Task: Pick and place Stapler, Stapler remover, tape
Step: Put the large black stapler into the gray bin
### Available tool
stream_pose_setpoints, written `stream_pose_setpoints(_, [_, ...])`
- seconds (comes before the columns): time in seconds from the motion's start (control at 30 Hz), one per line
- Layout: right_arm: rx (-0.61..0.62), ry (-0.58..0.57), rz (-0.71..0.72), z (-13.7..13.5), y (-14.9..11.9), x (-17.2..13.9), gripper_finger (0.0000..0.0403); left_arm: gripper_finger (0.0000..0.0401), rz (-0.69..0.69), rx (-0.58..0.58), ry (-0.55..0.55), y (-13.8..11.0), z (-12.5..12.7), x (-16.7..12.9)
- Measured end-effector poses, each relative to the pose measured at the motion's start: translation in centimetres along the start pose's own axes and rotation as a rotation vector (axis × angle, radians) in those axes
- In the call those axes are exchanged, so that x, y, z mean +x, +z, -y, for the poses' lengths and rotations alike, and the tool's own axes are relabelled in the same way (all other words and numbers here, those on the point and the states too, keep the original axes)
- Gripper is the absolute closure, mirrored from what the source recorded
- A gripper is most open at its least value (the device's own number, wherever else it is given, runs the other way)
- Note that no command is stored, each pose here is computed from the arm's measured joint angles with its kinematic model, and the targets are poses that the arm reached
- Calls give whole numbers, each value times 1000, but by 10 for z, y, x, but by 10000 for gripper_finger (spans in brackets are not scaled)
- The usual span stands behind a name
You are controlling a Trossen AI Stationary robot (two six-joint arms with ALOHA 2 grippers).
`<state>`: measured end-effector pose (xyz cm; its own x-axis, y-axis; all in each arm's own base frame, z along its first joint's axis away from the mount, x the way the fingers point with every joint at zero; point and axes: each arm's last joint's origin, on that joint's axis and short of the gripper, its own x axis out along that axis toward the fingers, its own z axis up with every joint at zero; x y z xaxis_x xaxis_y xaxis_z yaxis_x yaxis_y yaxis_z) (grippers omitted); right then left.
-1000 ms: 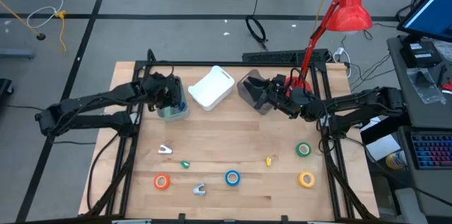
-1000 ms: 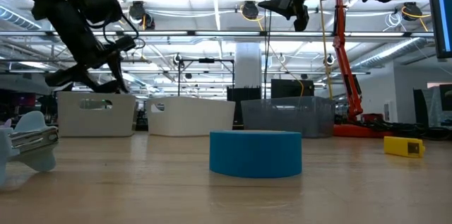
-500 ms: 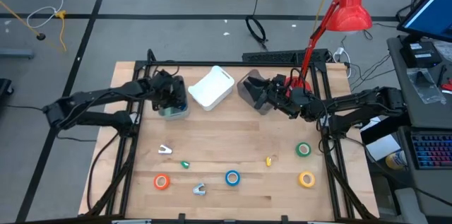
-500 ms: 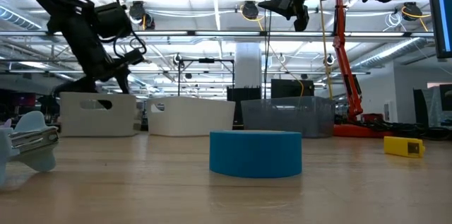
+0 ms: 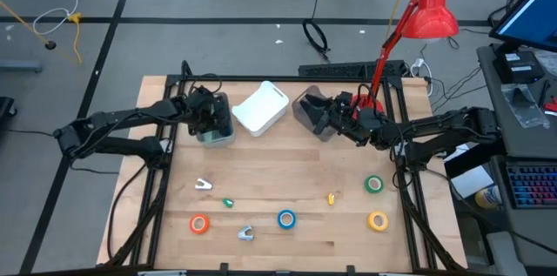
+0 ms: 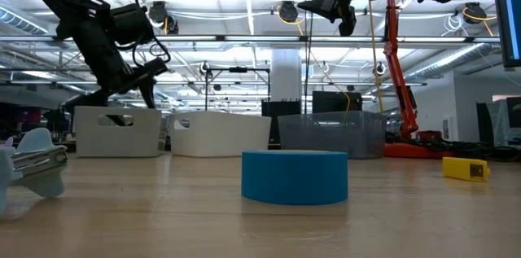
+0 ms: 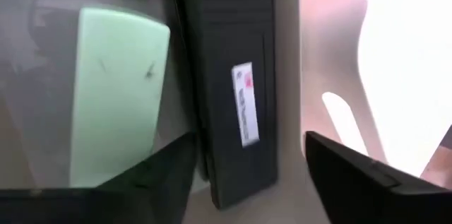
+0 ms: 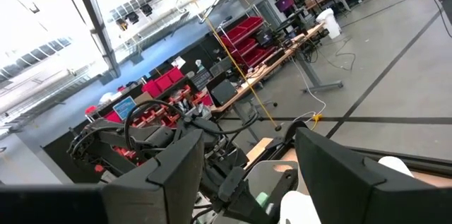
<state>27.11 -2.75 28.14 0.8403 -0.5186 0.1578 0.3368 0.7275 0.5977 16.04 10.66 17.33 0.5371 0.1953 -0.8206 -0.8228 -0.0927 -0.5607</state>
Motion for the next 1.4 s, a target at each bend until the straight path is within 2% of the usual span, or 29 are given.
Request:
stream_pose_setpoints(0.17, [0, 0, 0, 0, 0, 0, 188, 81, 9, 9, 1, 0, 0, 0])
stream_pose_setpoints(0.33, [0, 0, 0, 0, 0, 0, 185, 79, 27, 11, -1, 1, 1, -2])
stream_pose_setpoints(0.53, [2, 2, 3, 0, 0, 0, 184, 121, 45, 20, 10, 1, 0, -1])
stream_pose_setpoints(0.9, [2, 2, 3, 0, 0, 0, 184, 250, 111, 64, 44, 3, -1, -1])
stream_pose_setpoints(1.03, [2, 2, 3, 0, 0, 0, 187, 283, 159, 81, 67, 4, -1, -2])
stream_pose_setpoints(1.2, [3, 2, 3, 0, 0, 0, 187, 293, 203, 87, 90, 6, -2, -2])
stream_pose_setpoints(1.4, [3, 2, 3, 0, 0, 0, 188, 265, 255, 108, 117, 7, -2, -2])
